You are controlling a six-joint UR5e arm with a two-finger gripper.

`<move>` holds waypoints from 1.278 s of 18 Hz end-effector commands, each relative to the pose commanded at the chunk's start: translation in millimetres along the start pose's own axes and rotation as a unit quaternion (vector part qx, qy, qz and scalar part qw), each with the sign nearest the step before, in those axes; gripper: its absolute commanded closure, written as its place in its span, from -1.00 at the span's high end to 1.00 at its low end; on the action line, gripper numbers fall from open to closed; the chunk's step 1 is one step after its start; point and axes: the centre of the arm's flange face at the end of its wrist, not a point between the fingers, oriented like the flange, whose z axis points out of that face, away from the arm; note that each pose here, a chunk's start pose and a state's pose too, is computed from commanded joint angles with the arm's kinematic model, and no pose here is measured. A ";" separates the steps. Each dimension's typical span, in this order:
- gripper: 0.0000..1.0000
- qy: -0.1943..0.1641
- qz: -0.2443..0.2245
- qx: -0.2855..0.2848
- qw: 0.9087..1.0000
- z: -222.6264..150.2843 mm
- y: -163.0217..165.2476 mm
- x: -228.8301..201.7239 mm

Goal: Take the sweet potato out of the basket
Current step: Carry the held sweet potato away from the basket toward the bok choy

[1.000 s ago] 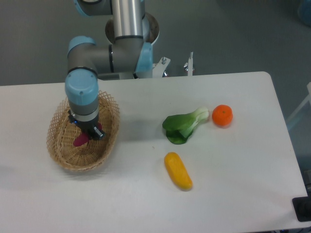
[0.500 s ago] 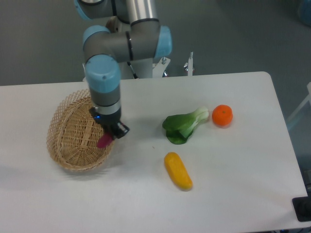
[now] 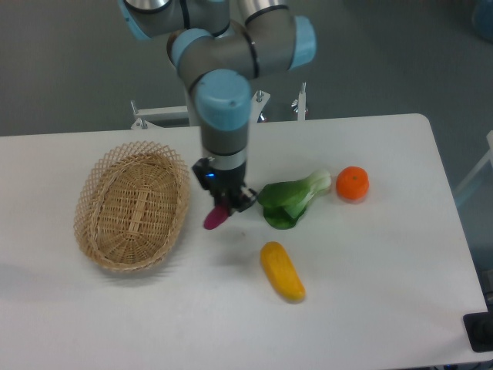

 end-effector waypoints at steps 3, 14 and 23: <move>-0.78 -0.012 0.028 0.002 1.000 -8.5 20.1 -31.4; -0.75 -0.023 0.050 -0.021 0.998 11.2 29.1 -109.1; -0.71 -0.030 0.094 -0.022 0.995 6.9 33.7 -149.2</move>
